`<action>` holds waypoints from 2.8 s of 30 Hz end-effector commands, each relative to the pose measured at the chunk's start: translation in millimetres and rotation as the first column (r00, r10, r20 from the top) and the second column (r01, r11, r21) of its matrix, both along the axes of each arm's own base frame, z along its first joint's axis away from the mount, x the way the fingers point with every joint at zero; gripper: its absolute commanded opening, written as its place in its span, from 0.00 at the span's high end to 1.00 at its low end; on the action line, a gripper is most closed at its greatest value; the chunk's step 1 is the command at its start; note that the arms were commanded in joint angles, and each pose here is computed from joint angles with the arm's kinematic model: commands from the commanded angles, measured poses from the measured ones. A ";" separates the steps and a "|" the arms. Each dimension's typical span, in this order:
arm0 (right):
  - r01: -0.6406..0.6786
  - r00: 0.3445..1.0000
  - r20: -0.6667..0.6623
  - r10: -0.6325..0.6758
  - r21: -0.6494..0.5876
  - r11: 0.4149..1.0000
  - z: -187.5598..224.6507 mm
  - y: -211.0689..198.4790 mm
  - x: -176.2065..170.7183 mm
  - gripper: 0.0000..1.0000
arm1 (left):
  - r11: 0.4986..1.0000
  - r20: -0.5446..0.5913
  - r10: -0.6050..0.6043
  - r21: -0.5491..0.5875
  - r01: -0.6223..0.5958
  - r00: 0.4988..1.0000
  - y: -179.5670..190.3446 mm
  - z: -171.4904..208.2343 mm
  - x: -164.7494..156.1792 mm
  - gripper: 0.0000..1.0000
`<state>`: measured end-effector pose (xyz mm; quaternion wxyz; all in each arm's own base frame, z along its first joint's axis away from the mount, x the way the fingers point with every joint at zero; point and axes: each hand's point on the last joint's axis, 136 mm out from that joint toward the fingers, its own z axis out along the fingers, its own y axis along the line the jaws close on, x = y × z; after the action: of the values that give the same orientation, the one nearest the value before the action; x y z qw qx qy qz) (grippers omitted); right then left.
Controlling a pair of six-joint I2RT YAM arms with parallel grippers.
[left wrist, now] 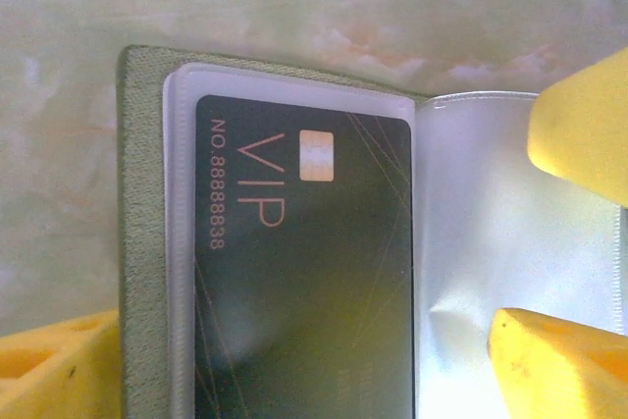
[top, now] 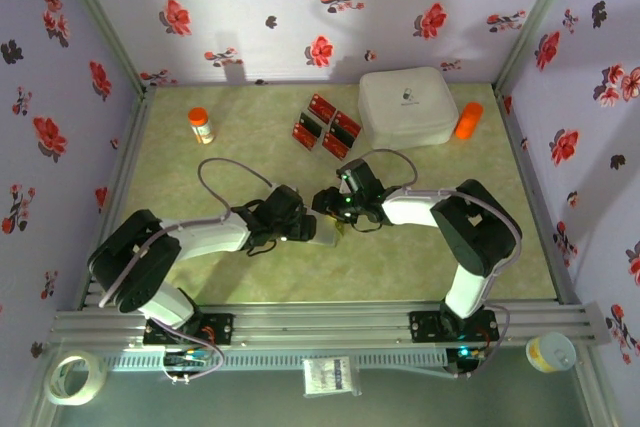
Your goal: Put the credit cards into the card holder
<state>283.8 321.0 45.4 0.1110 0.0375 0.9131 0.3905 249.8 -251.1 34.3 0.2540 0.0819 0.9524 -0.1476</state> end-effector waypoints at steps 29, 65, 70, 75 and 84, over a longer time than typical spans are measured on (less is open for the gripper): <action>-0.019 1.000 -0.017 0.020 0.007 1.000 7.2 81.9 -6.9 0.52 | 0.970 0.011 0.201 -0.145 -0.197 0.980 101.8 77.5 35.7 0.00; -0.032 0.999 -0.041 0.031 -0.047 0.998 -14.5 48.3 -8.9 0.98 | 0.980 -0.104 0.129 -0.141 -0.143 0.986 79.5 43.2 27.8 0.00; -0.055 0.998 -0.032 0.053 -0.055 0.997 -7.0 48.7 -9.4 0.95 | 0.984 -0.113 0.105 -0.129 -0.120 0.988 71.2 36.3 25.2 0.00; -0.058 0.998 -0.016 0.057 -0.050 0.997 1.7 48.3 -9.5 0.91 | 0.990 -0.113 0.077 -0.107 -0.089 0.991 61.6 30.8 22.1 0.00; -0.040 0.999 0.004 0.040 -0.051 0.998 11.8 42.6 -2.2 0.89 | 0.996 -0.123 0.063 -0.054 -0.070 0.990 55.8 10.7 18.7 0.00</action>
<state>273.5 364.4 35.6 0.0889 0.0221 0.9279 0.3613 261.5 -193.8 46.5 0.1909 0.0245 0.9639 -0.1840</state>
